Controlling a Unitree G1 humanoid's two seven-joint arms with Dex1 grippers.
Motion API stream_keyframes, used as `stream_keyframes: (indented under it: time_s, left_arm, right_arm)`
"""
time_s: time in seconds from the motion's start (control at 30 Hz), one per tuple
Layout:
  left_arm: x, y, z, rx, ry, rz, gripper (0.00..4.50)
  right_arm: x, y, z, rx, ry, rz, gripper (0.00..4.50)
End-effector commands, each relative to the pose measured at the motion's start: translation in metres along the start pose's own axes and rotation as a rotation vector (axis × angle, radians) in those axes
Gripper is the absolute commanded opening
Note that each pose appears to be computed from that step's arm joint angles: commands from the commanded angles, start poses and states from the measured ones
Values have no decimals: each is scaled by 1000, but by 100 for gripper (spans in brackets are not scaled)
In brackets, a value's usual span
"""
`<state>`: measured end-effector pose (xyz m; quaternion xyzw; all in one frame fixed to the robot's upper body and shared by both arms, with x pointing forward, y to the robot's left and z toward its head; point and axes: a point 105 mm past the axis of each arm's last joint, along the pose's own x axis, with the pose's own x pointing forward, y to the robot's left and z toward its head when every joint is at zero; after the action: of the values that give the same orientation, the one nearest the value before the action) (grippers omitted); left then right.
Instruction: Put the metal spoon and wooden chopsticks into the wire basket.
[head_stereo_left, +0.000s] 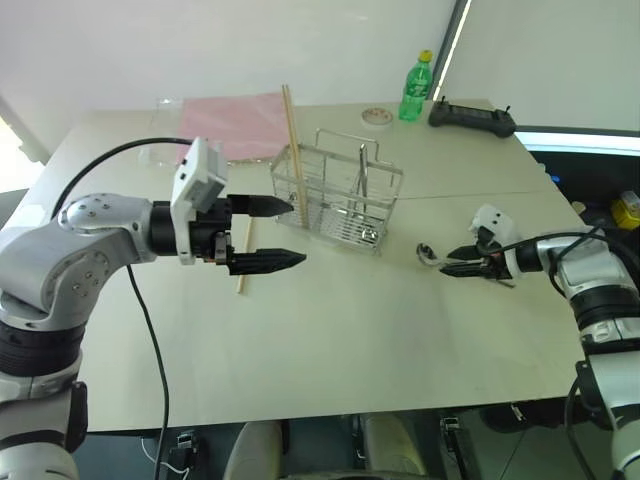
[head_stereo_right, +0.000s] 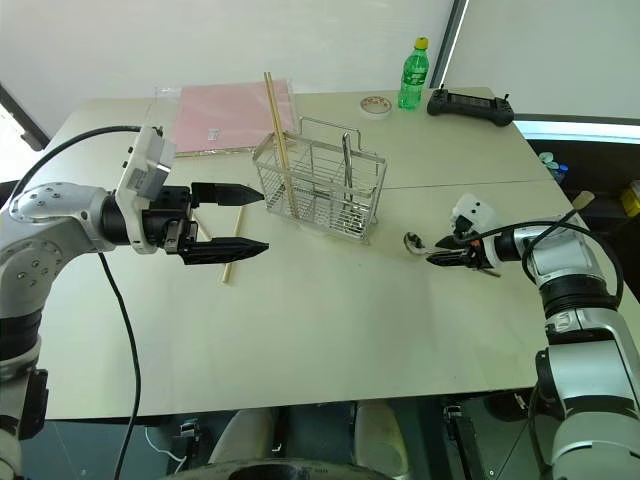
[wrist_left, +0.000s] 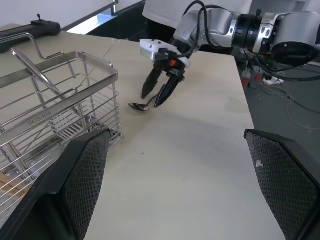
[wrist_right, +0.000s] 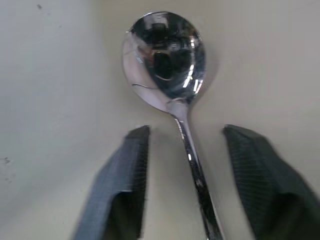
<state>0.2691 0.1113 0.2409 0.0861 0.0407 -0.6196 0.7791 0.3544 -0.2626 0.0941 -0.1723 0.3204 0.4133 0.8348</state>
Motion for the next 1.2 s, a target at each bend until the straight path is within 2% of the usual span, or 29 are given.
stream_keyframes:
  time_s: [0.03, 0.07, 0.1, 0.27, 0.5, 0.7, 0.8, 0.93, 1.03, 1.2]
  left_arm:
    - [-6, 0, 16, 70, -31, 24, 450]
    - [-5, 1, 17, 72, -35, 25, 450]
    - [-5, 2, 18, 76, -38, 25, 450]
    - [-3, 5, 21, 86, -50, 23, 450]
    - [-3, 13, 26, 104, -68, 33, 450]
    - [-5, 23, 32, 120, -88, 51, 450]
    - [-4, 26, 33, 126, -94, 54, 450]
    - [-2, 29, 35, 131, -107, 48, 450]
    - [0, 30, 35, 137, -113, 43, 450]
    - [2, 33, 39, 147, -132, 43, 450]
  right_arm:
    - [11, 15, -9, 23, 27, 90, 60]
    - [10, 16, -9, 23, 28, 95, 13]
    - [9, 18, -10, 17, 32, 101, 5]
    - [3, 20, -7, -16, 23, 83, 5]
    - [-26, 37, 30, -64, -179, 40, 5]
    - [-69, 90, 89, -89, -435, 134, 5]
    - [-90, 107, 124, -79, -584, 171, 5]
    - [-112, 109, 180, -56, -816, 159, 5]
    - [-117, 102, 215, -17, -953, 104, 5]
    - [-89, 91, 259, 52, -1094, -22, 5]
